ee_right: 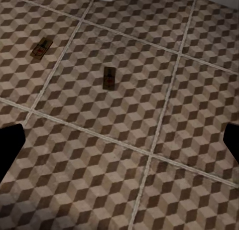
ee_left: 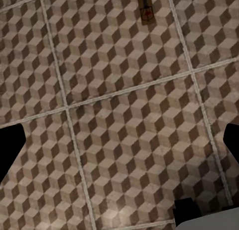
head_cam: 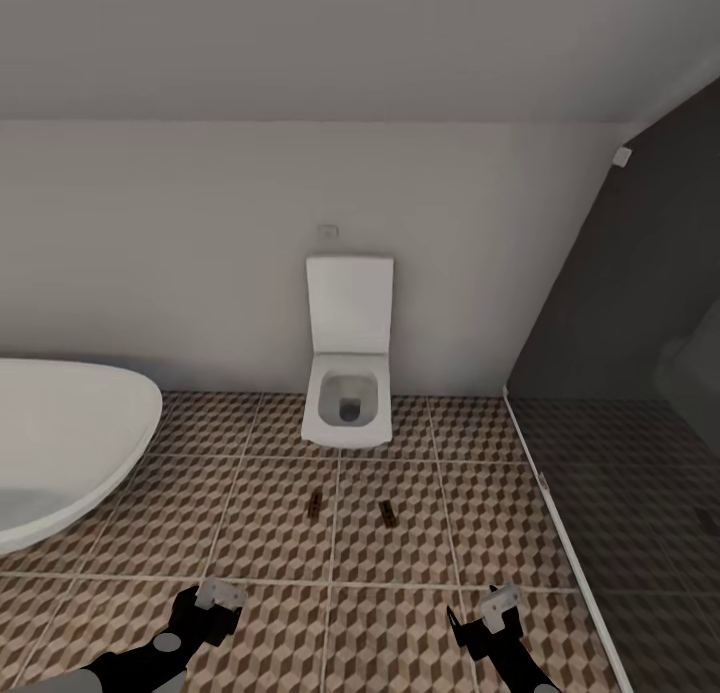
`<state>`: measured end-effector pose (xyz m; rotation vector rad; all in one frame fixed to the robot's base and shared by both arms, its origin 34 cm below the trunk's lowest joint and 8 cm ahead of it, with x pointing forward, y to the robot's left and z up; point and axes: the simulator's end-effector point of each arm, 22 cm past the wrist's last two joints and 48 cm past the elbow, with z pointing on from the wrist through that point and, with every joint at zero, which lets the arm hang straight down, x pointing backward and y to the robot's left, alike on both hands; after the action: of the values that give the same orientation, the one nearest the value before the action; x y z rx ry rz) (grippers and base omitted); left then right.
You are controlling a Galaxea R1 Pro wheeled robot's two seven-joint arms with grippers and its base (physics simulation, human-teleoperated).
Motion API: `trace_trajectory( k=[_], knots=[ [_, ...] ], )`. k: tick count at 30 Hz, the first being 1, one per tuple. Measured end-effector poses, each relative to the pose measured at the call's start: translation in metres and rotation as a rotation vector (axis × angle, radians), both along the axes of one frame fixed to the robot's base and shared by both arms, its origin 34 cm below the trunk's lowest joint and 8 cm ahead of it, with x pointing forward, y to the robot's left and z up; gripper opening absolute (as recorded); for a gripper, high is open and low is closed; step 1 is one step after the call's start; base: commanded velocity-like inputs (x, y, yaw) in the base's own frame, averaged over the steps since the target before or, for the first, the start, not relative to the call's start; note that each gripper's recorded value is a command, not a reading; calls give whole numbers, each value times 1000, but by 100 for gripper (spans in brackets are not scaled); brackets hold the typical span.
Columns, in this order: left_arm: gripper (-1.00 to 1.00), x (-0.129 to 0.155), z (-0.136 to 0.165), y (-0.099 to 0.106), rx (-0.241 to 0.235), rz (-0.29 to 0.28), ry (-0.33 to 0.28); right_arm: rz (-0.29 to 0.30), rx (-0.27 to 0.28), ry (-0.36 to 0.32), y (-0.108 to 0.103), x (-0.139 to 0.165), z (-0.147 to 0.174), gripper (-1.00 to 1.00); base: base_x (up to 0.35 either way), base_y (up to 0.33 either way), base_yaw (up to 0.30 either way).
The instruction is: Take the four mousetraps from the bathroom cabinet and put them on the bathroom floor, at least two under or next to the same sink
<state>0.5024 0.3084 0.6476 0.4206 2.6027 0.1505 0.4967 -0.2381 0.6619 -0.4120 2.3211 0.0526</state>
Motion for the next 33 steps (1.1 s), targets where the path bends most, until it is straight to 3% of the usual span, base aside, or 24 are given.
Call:
trace_trajectory(
  k=[24,33],
  knots=[
    [100,10,11,-2,-3,-1,-28,1,9,-29,7,10,11,100,0,0,0],
    [100,11,10,-24,-28,-6,-30,2,23,-28,18,10,12,100,0,0,0]
  ],
)
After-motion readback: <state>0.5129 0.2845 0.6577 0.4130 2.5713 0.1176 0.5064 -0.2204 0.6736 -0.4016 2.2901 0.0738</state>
